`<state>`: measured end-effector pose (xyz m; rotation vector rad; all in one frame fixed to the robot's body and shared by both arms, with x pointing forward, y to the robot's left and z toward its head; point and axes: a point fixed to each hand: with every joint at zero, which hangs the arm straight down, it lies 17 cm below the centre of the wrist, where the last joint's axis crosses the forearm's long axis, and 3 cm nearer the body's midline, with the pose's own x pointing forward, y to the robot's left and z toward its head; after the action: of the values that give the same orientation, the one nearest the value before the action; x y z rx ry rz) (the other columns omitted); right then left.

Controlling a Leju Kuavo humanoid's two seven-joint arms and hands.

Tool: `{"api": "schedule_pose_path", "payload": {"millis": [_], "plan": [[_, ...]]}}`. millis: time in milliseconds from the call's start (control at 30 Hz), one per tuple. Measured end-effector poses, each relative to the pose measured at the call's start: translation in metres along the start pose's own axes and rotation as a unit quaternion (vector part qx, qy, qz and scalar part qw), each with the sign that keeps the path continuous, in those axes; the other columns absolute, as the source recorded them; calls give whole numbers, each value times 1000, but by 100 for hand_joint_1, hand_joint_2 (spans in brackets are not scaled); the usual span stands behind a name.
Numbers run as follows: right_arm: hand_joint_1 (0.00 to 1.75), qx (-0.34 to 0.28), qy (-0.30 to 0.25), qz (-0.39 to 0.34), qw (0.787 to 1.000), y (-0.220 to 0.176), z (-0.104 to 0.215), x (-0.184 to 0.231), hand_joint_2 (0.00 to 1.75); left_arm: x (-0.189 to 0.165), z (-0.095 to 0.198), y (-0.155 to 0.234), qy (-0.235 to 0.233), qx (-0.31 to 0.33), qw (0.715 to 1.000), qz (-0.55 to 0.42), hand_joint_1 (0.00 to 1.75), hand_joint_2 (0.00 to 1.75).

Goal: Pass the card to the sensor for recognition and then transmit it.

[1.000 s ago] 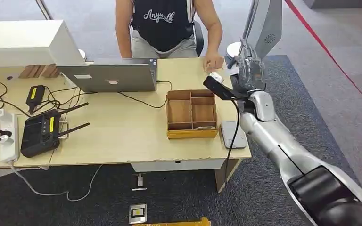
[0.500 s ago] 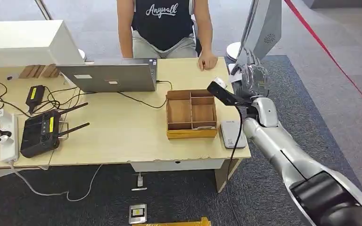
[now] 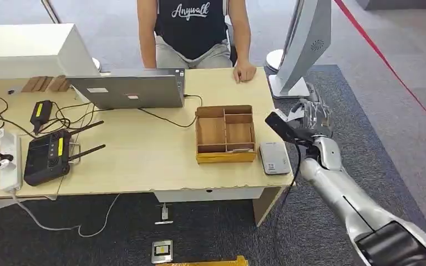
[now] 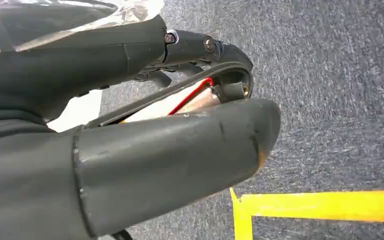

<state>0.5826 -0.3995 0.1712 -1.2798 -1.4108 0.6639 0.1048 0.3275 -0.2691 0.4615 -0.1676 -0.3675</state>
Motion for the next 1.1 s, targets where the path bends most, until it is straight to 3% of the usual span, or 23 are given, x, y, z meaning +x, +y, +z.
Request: {"api": "schedule_pose_path", "payload": {"millis": [367,1100], "plan": [[175,49,46,5,998,38,39,-54,175,-6,-1,4,21,9,1000,22,0,0],[175,104,67,23,992,77,75,-78,175,0,1,1,6,9,1000,16,0,0]]}}
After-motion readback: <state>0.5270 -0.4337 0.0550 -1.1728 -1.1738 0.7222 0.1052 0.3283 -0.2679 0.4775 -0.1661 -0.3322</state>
